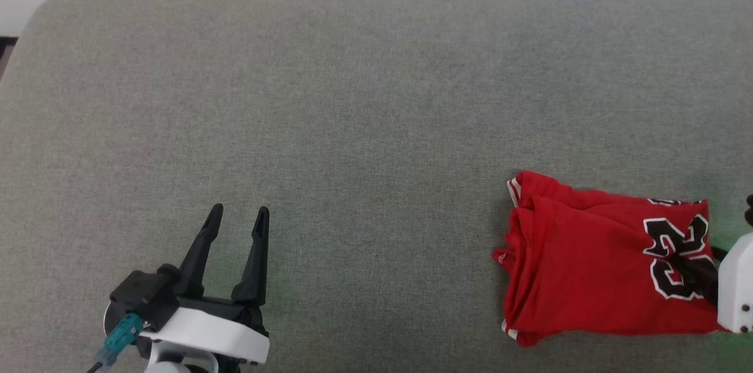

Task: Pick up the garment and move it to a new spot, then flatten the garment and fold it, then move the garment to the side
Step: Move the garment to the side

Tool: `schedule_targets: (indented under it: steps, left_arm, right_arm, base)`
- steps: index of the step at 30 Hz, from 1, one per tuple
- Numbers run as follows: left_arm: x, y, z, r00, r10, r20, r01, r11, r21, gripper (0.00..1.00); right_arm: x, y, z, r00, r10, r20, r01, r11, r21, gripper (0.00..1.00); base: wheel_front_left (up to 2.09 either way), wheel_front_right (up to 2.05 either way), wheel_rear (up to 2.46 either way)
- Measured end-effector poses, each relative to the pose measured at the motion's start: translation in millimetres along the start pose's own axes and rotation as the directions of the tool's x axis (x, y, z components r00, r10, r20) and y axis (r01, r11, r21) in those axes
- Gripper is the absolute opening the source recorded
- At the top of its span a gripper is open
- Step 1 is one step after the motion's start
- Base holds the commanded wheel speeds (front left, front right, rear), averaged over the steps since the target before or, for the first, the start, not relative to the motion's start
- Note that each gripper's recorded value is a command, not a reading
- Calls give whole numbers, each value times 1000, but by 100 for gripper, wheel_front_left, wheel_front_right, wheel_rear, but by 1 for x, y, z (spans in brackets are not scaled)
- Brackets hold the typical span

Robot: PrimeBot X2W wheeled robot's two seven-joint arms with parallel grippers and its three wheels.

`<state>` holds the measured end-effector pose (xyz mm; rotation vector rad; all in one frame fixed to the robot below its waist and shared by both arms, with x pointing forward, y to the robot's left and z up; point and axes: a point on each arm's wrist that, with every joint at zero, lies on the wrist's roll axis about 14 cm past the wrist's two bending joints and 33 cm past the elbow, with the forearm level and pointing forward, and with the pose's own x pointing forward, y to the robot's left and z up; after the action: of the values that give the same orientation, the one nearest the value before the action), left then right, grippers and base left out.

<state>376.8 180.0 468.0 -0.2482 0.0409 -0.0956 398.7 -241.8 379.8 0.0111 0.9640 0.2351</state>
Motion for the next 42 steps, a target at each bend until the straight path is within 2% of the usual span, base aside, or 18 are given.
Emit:
schedule_targets:
  steps: [2, 3, 5, 9, 11, 16, 20, 25, 29, 33, 37, 42]
  left_arm:
    - [1, 2, -2, 1000, 2, -9, -2, 1000, 6, 100]
    - [3, 2, -3, 1000, -2, -11, 2, 1000, 9, 100]
    - [5, 2, -5, 1000, -9, -20, 10, 1000, 17, 100]
    - [13, -3, -5, 999, -45, -22, 45, 998, 33, 100]
    - [17, -7, -6, 998, -63, -25, 64, 997, 37, 100]
    - [35, -31, -11, 987, -159, -37, 161, 986, 40, 100]
    - [58, -54, -10, 967, -255, -22, 256, 965, 55, 100]
    - [89, -73, -18, 936, -350, -30, 352, 933, 78, 100]
    - [113, -76, -21, 919, -393, -22, 393, 914, 104, 100]
    - [129, -73, -20, 915, -404, -4, 402, 908, 121, 100]
    - [131, -65, -17, 918, -396, 1, 391, 909, 144, 100]
    - [130, -56, -15, 928, -372, 2, 368, 917, 151, 100]
  right_arm:
    - [6, 2, 1, 1000, 7, -9, -7, 1000, 6, 100]
    - [9, 2, -1, 1000, 9, -21, -9, 1000, 15, 48]
    - [14, 2, -2, 1000, 9, -30, -8, 1000, 21, 0]
    - [15, 4, 6, 999, 15, 36, -17, 997, 72, 0]
    - [10, -5, 10, 997, -12, 79, 4, 995, 103, 0]
    - [-25, -68, 19, 965, -190, 178, 156, 970, 187, 0]
    - [-51, -118, 20, 918, -334, 215, 278, 927, 252, 0]
    - [-68, -170, 30, 844, -483, 232, 424, 867, 262, 0]
    - [-78, -212, 39, 763, -600, 239, 536, 795, 285, 0]
    - [-81, -246, 32, 695, -691, 201, 624, 717, 310, 0]
    - [-62, -253, 28, 689, -704, 174, 651, 706, 278, 0]
    - [-41, -251, 36, 690, -696, 200, 647, 717, 259, 0]
  base:
    - [0, 0, 0]
    - [0, 0, 0]
    - [0, 0, 0]
    - [0, 0, 0]
    - [0, 0, 0]
    - [0, 0, 0]
    - [0, 0, 0]
    - [0, 0, 0]
    - [0, 0, 0]
    - [0, 0, 0]
    - [0, 0, 0]
    - [0, 0, 0]
